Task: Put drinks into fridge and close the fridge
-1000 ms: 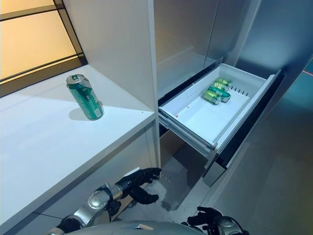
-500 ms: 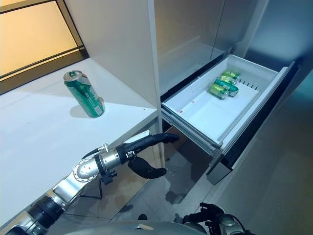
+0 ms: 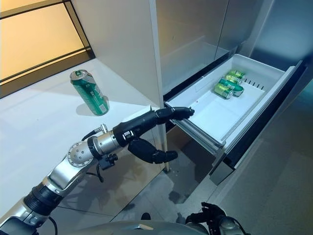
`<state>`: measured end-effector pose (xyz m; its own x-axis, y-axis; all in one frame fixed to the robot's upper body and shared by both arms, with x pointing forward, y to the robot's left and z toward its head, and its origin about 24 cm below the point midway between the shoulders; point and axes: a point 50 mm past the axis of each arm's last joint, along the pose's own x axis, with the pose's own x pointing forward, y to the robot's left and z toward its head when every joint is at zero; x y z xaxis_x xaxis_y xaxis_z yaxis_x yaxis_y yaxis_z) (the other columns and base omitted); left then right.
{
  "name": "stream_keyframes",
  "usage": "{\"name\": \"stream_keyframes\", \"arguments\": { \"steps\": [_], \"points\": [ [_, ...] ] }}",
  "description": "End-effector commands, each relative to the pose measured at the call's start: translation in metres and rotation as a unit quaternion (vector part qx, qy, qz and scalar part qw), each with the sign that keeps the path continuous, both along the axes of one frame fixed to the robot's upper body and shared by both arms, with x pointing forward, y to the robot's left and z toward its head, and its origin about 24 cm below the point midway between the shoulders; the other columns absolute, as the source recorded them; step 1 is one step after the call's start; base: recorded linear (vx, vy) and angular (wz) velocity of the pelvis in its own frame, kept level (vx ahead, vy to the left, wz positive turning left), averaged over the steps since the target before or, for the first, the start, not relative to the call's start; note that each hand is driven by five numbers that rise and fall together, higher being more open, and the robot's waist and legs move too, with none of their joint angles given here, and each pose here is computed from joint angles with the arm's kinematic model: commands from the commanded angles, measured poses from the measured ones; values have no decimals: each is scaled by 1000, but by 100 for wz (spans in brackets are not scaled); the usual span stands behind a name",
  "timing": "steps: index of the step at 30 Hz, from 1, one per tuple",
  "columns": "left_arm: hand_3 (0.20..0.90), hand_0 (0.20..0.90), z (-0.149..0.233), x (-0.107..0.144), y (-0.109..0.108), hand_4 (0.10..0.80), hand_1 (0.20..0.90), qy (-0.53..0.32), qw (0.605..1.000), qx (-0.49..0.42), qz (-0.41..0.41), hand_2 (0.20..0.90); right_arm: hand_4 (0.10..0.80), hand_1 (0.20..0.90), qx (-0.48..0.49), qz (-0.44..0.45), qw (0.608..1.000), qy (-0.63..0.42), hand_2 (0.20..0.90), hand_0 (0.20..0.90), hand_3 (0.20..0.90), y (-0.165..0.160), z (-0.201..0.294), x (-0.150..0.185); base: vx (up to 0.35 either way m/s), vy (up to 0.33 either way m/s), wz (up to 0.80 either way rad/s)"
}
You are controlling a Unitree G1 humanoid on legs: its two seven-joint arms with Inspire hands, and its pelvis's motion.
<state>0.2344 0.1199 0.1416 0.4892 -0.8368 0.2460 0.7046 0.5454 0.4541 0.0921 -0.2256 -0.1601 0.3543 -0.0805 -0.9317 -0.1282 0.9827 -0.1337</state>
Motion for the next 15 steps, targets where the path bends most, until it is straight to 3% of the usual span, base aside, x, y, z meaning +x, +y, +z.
{"name": "stream_keyframes", "arguments": {
  "steps": [1,7,15],
  "points": [
    [900,900,79,1,8,800,900,-168,974,-148,20,900,800,900,-15,18,999,31,900,900,900,-4,-3,-17,19,-18,4],
    [900,900,90,8,34,800,900,-233,940,-193,155,900,800,900,-10,6,999,35,900,900,900,-2,-5,-20,15,-8,5],
    [900,900,97,8,64,800,900,-275,889,-245,272,900,800,900,-7,-1,999,42,900,900,900,0,-7,-24,0,0,0]
  ]
}}
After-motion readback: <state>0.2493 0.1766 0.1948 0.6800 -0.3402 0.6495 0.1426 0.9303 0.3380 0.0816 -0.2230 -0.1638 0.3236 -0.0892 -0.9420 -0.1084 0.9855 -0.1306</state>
